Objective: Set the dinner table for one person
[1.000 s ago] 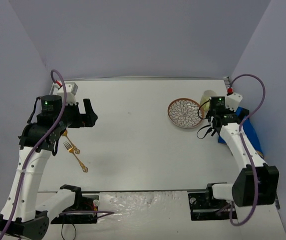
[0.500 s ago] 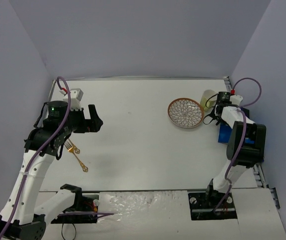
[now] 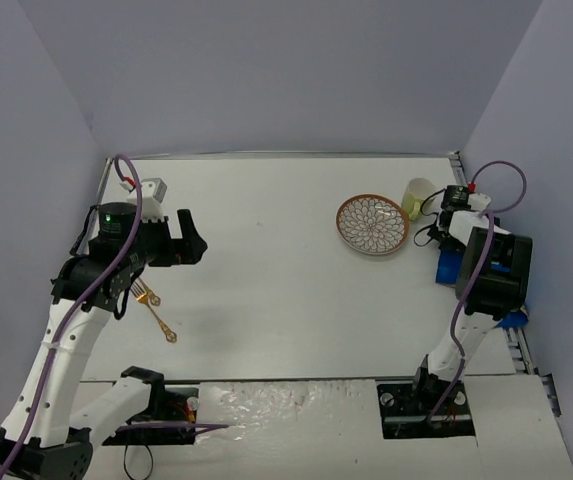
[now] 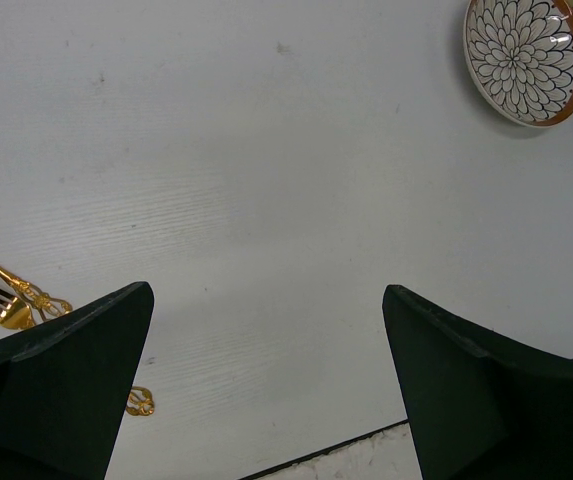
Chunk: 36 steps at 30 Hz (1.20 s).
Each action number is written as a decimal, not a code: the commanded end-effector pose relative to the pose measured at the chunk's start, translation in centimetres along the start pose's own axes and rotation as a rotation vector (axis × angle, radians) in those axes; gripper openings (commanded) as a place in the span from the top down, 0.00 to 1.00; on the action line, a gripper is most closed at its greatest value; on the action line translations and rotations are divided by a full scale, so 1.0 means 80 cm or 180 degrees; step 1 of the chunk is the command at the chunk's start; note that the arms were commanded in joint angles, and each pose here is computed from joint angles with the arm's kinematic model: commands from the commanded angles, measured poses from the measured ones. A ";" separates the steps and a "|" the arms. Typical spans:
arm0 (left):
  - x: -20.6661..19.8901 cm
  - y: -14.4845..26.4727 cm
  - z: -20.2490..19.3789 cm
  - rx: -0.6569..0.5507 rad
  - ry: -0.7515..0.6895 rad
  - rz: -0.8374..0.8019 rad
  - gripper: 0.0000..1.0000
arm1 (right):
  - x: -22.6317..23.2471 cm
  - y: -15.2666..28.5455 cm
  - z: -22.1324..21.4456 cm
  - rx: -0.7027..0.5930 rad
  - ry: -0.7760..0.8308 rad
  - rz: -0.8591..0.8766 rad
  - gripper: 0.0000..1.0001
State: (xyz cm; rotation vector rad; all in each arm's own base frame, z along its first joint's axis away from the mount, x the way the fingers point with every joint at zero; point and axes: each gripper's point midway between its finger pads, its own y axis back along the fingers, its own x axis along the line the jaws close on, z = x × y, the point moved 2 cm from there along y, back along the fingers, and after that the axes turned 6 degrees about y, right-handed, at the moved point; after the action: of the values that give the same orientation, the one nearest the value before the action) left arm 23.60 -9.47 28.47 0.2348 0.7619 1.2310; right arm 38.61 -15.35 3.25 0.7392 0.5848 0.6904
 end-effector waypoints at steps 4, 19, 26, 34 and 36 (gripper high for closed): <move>-0.013 -0.003 0.021 -0.0184 0.0013 -0.0137 0.03 | -0.021 0.010 0.015 -0.0099 -0.0179 -0.0074 0.85; -0.051 0.009 0.081 -0.0278 -0.0215 -0.0264 0.03 | -0.017 0.311 0.178 -0.1503 -0.0440 0.0869 1.00; -0.050 0.023 0.094 -0.0333 -0.0333 -0.0168 0.03 | 0.133 0.531 0.137 -0.2088 0.0525 0.2675 1.00; -0.026 0.047 0.086 -0.0514 -0.0360 0.0126 0.03 | 0.275 0.612 -0.028 -0.2182 0.2047 0.3343 1.00; -0.015 0.041 0.070 -0.0473 -0.0264 0.0209 0.03 | 0.310 0.588 -0.080 -0.2059 0.2311 0.3240 1.00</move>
State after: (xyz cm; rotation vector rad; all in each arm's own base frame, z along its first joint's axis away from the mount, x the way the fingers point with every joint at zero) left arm 25.48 -9.34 34.81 0.2344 0.6297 1.2622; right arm 33.49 27.01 34.47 0.2016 0.4141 2.0080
